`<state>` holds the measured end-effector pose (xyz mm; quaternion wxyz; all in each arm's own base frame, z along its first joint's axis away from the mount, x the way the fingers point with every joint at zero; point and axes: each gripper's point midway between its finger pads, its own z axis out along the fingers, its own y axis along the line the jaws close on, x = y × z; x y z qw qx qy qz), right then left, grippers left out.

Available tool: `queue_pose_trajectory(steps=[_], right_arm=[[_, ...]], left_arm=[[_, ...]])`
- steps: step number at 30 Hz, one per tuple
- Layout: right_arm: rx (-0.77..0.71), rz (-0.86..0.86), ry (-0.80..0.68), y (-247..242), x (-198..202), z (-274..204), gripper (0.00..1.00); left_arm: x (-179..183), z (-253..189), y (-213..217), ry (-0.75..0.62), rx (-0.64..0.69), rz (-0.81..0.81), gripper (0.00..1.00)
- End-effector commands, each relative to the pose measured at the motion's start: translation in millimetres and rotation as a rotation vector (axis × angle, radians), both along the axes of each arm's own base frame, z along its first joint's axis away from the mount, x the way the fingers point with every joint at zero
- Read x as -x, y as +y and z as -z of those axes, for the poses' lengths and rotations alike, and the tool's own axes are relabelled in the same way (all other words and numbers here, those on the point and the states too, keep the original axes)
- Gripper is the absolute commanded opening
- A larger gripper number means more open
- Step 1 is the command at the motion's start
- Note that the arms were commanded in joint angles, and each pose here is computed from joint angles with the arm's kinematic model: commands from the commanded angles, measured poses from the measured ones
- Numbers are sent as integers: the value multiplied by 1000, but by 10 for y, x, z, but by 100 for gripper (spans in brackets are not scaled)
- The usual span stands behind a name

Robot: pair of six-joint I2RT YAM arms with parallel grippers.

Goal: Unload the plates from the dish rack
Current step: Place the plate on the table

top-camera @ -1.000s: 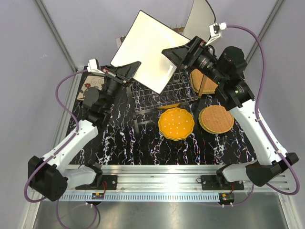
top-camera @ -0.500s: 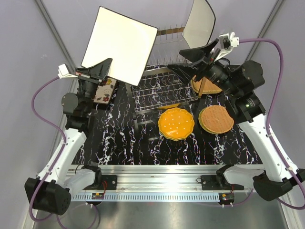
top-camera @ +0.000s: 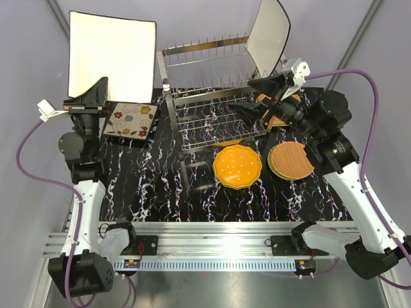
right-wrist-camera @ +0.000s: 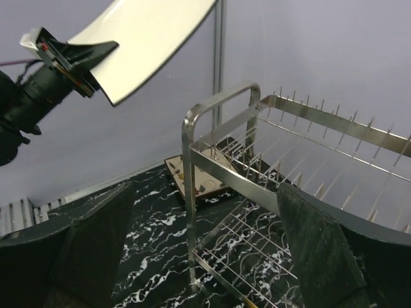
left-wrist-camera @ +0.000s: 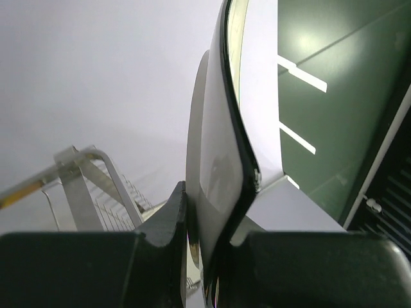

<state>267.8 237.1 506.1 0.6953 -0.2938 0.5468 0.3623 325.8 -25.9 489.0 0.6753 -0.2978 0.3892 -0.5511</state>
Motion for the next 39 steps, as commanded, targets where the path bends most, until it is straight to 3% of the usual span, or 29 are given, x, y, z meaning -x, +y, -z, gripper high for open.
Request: queue_pose_trajectory(steps=[1,17,28,39], right_arm=[[54,86,-59,-138,-24,24,100],[185,256,-30,-388,-261,457,100],[218,275,-9,-426,-346,648,100],[243,282,47,-448,-437,892,100]], left_arm=[[525,-654,184,-281,42,-41,0],[-12,-83,829,-58,-48,-288,0],[-599,701,947,146,-101,-251,0],[-1046,1329,994,250,-125,-188,0]])
